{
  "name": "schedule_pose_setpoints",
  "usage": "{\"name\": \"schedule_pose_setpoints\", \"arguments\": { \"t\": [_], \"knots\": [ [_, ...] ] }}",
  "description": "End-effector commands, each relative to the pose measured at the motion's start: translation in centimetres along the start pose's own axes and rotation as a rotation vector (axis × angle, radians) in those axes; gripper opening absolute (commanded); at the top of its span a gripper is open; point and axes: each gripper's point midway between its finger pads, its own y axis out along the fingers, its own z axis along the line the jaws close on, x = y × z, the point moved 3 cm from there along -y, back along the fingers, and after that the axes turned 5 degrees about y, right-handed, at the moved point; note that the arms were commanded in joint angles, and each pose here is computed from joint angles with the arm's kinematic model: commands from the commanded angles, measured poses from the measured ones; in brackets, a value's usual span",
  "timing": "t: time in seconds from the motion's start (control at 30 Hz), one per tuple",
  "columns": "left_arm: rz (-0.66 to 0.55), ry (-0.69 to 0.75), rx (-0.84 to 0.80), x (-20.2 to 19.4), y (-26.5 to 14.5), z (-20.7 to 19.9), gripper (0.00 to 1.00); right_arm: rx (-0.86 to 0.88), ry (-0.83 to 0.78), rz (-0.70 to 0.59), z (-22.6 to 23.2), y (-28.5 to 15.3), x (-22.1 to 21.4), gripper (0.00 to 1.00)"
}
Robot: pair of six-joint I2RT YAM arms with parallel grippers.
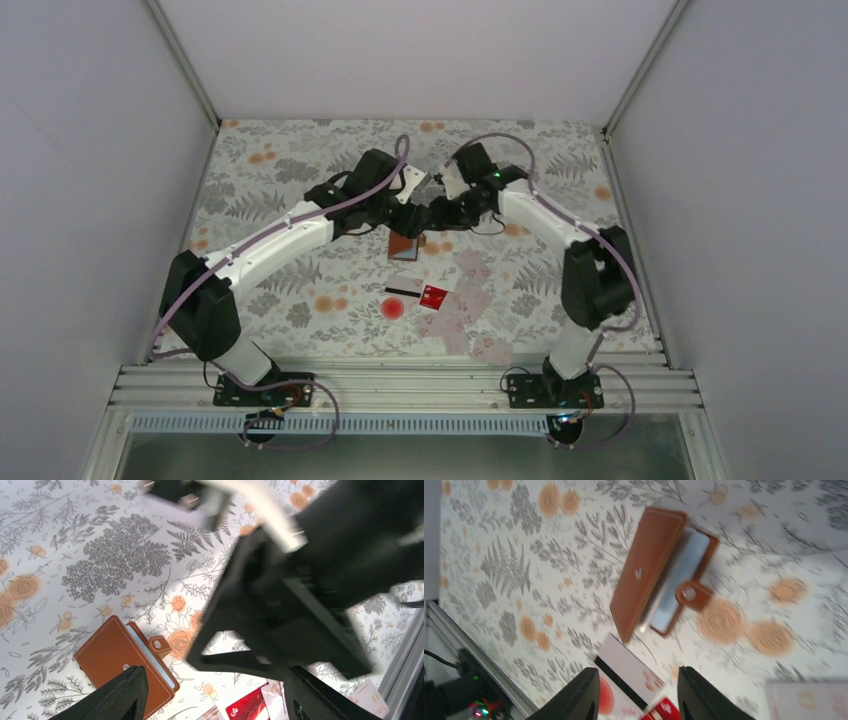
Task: Put the credit cards into the card holder
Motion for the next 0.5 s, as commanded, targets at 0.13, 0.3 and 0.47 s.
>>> {"name": "schedule_pose_setpoints", "arguments": {
  "t": [0.13, 0.3, 0.47],
  "knots": [
    [0.132, 0.077, 0.078, -3.5, 3.3, -2.5, 0.70, -0.300, 0.181, -0.021, -4.8, -4.5, -7.5, 0.65],
    [0.250, 0.101, 0.147, -5.6, 6.2, -5.3, 0.75, -0.491, 0.277, -0.188, -8.0, -8.1, -8.2, 0.96],
    [0.338, 0.089, 0.195, -7.4, 8.5, -7.4, 0.85, -0.577, 0.369, -0.333, -10.1, -11.8, -7.6, 0.99]
  ]
}}
